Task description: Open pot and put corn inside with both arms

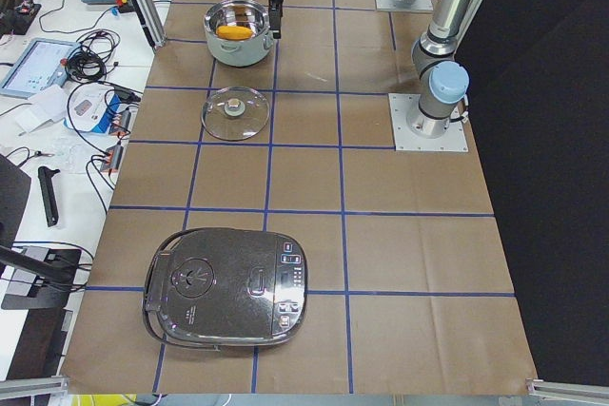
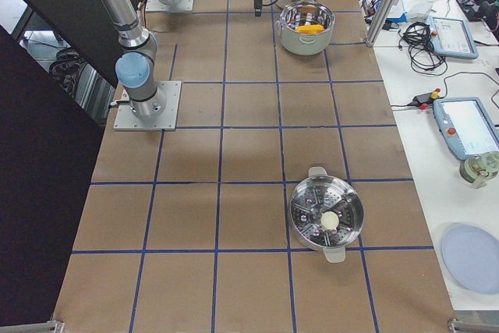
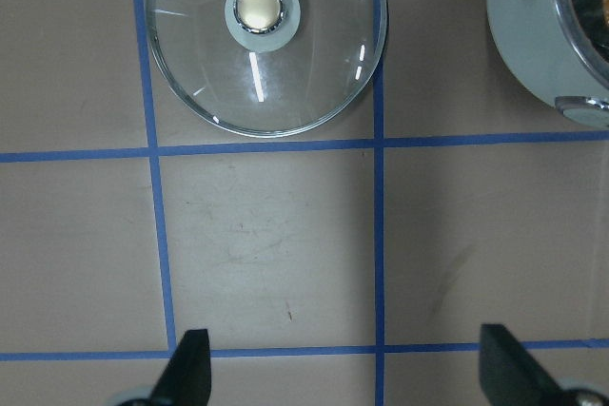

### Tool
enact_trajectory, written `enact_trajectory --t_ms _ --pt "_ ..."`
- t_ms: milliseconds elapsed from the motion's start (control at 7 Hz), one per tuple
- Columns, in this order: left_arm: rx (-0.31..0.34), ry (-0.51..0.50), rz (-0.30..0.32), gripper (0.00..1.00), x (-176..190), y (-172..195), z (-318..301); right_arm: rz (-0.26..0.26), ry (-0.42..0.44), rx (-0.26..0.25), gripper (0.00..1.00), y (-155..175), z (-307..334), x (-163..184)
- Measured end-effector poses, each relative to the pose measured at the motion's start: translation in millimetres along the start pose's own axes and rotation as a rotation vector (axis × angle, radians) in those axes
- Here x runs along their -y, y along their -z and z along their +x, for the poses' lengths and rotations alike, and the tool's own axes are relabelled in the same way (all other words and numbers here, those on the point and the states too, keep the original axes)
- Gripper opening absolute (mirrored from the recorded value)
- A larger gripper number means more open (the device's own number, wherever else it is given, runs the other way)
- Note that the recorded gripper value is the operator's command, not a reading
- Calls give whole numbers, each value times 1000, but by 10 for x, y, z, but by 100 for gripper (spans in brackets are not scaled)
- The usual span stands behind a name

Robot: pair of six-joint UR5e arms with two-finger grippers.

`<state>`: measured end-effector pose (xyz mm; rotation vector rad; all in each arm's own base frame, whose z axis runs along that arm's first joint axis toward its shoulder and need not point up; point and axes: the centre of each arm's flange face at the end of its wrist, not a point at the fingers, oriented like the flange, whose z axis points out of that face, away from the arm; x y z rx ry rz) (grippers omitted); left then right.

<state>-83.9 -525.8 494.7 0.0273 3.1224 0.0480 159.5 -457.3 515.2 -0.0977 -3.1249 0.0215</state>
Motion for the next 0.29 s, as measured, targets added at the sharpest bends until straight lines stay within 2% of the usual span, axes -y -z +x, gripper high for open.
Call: enact_trajectory --t_ms 286 --pt "4 -7 -1 100 -47 16 130 17 82 5 100 69 -41 16"
